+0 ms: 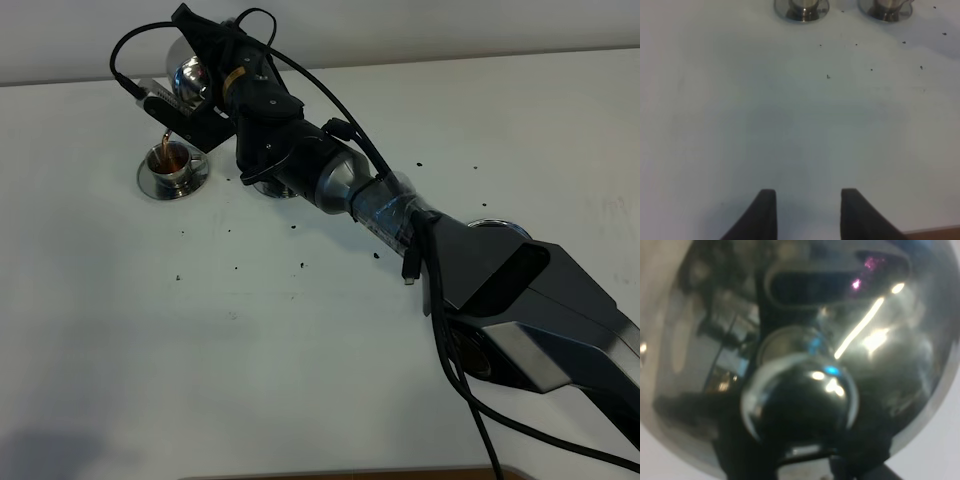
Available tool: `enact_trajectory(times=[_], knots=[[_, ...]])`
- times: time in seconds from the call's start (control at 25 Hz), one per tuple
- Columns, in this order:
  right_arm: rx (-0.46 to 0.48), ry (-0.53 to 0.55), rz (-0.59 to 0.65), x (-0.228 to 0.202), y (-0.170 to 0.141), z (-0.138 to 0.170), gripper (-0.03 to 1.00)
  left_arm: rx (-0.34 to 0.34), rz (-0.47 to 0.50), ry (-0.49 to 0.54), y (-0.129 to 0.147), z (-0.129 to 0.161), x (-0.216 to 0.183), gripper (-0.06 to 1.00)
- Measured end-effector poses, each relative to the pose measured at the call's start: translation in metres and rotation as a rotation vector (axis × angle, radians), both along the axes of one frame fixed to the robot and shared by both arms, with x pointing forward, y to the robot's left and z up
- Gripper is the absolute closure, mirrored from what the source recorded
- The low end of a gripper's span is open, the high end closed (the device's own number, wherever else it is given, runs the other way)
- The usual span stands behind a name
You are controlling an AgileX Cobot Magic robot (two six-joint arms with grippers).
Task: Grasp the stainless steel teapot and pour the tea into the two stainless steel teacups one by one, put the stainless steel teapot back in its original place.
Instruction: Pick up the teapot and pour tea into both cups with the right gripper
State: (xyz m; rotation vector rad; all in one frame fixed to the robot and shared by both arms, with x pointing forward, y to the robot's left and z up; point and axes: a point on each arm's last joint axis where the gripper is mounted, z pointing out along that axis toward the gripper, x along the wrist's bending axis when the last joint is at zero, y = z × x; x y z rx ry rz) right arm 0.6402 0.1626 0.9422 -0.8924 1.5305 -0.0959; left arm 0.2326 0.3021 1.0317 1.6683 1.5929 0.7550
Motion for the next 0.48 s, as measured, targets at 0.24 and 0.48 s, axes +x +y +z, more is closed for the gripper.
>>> enact_trajectory(times=[0.24, 0.48], knots=[[0.005, -0.003, 0.001, 0.005, -0.0037, 0.0004, 0.78, 0.0, 0.0, 0.0, 0.0, 0.0, 0.0, 0.58], [-0.005, -0.018, 0.004, 0.0074, -0.0053, 0.0013, 0.78, 0.0, 0.0, 0.0, 0.0, 0.0, 0.0, 0.58]])
